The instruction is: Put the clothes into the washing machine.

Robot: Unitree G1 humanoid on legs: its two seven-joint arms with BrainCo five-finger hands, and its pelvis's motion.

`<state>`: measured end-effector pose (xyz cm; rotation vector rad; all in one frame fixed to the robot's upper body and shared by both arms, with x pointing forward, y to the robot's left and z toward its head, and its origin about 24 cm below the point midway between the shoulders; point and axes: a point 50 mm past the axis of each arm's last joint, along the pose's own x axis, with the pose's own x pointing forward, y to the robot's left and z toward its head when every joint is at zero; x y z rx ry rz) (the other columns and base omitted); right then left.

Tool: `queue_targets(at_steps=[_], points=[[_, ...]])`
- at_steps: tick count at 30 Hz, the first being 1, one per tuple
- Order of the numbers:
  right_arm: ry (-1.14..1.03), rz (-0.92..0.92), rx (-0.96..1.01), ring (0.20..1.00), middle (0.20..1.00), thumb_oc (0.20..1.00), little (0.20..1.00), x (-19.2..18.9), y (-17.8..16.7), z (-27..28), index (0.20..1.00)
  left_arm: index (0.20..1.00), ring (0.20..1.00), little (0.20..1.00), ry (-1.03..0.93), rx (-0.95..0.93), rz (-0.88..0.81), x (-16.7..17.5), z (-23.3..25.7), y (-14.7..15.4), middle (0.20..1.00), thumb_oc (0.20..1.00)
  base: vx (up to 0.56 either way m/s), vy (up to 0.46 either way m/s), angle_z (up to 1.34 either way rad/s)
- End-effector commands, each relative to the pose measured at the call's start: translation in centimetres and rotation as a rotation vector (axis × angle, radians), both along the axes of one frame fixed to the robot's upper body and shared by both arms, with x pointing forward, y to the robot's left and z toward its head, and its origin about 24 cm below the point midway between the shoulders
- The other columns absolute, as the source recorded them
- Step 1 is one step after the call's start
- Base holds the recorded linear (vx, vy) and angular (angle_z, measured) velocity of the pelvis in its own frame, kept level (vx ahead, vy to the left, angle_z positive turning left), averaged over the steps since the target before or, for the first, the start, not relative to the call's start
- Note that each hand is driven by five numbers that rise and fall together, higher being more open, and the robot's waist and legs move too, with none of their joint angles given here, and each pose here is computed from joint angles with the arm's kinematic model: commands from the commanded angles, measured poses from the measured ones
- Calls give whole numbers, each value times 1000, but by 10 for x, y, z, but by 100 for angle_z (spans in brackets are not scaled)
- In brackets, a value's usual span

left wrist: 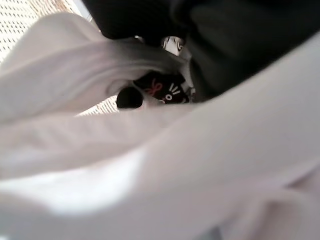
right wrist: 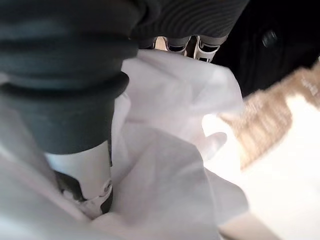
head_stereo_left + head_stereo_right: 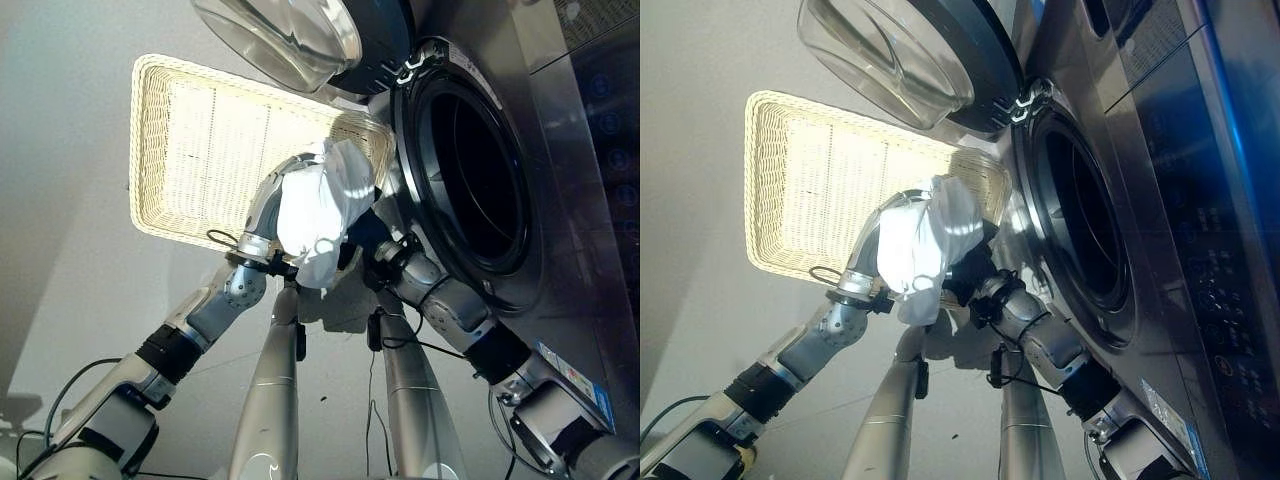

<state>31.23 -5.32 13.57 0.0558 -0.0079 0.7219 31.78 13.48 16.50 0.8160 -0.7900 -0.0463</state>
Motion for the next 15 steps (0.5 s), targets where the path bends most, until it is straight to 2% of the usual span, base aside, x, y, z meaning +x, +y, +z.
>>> queue_targets(at_steps=[1,11,12,13,14,15], points=[[27,232,96,1000,1000,1000,1000,-30,29,7,1000,200,200,200,-87,32,-50,-5,13,-15,200,200,0,0,0],[128,281,182,1000,1000,1000,1000,-36,33,0,1000,200,200,200,-66,157,-98,-4,7,-28,200,200,0,1,0],[112,266,267,467,467,467,467,-37,32,5,467,200,200,200,-50,197,-134,-5,5,-35,200,200,7,4,-5],[109,262,277,388,388,388,388,-37,32,5,388,200,200,200,-43,203,-142,-6,4,-37,200,200,5,-5,-4],[81,247,300,213,213,213,213,-35,32,9,213,200,200,200,-40,223,-156,-6,4,-39,200,200,0,0,0],[67,232,319,200,200,200,200,-35,31,11,200,200,200,200,-31,236,-167,-7,2,-41,200,200,0,0,0]])
